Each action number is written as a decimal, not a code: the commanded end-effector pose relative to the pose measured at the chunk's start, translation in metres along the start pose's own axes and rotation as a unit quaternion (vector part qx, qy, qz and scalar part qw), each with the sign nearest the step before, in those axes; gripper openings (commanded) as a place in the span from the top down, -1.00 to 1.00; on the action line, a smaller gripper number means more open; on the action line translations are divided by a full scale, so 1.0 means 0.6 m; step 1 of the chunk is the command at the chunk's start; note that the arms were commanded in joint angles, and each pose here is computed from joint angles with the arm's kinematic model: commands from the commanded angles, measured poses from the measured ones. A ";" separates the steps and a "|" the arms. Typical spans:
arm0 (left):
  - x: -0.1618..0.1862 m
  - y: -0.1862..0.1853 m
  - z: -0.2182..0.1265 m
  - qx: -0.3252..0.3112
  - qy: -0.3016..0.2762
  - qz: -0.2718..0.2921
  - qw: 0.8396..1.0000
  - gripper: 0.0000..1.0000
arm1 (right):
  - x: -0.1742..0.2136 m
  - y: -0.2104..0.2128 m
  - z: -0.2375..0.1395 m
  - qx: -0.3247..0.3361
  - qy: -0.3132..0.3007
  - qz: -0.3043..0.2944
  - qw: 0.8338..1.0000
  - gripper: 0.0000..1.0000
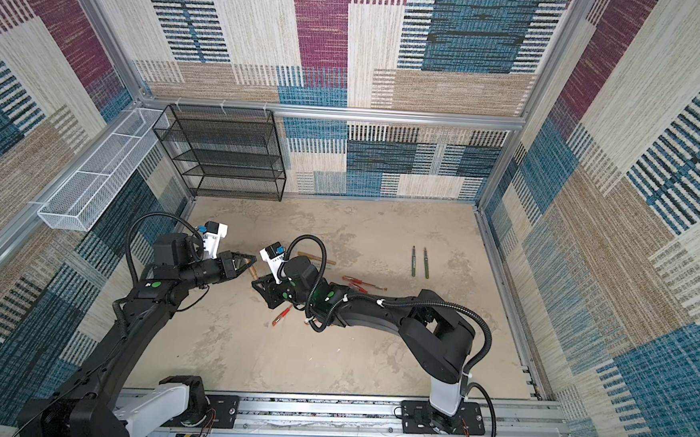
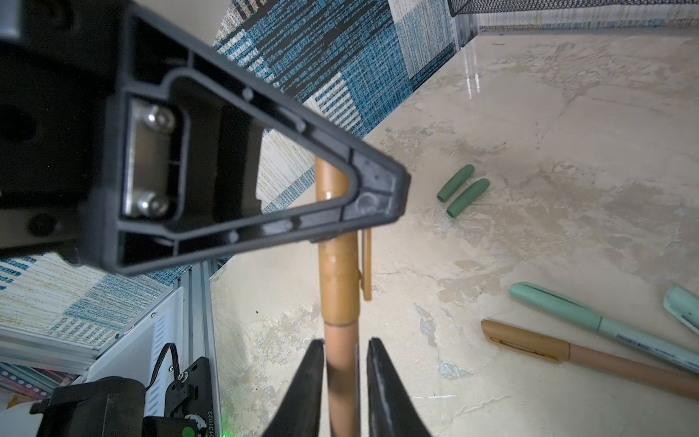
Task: Open the pen caps
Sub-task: 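Pull the right gripper away from the left gripper to uncap the tan pen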
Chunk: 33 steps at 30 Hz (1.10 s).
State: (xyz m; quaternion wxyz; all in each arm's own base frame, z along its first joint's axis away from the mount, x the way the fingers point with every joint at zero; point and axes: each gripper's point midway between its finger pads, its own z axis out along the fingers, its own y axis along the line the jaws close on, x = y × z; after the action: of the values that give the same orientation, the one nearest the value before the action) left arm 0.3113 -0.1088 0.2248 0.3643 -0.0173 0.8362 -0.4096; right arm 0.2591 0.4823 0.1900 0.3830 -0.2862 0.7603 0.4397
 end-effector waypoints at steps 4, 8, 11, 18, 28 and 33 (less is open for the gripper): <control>-0.005 -0.004 -0.003 0.000 -0.004 0.019 1.000 1.00 | 0.004 0.003 0.009 -0.006 0.008 0.004 1.000 0.80; -0.005 -0.003 -0.004 -0.001 -0.007 0.025 1.000 1.00 | 0.021 0.002 0.008 -0.015 0.013 0.012 1.000 0.96; -0.008 -0.003 -0.007 -0.005 -0.007 0.023 1.000 1.00 | 0.039 -0.001 0.010 -0.012 0.032 0.014 0.999 1.00; -0.016 -0.001 -0.013 -0.012 -0.013 0.028 0.999 1.00 | 0.093 -0.015 -0.002 -0.003 0.063 0.026 0.998 1.00; -0.031 0.014 -0.022 -0.032 -0.027 0.018 0.999 1.00 | 0.161 -0.039 -0.051 0.017 0.077 0.058 0.995 1.00; -0.038 0.020 -0.024 -0.041 -0.030 0.014 0.999 1.00 | 0.164 -0.049 -0.066 0.038 0.077 0.054 0.995 1.00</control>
State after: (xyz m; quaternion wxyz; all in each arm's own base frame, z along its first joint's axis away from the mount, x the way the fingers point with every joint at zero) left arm 0.3125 -0.0908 0.2254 0.3679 -0.0351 0.8463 -0.3838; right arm 0.2135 0.4275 0.0984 0.2984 -0.2734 0.8180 0.4087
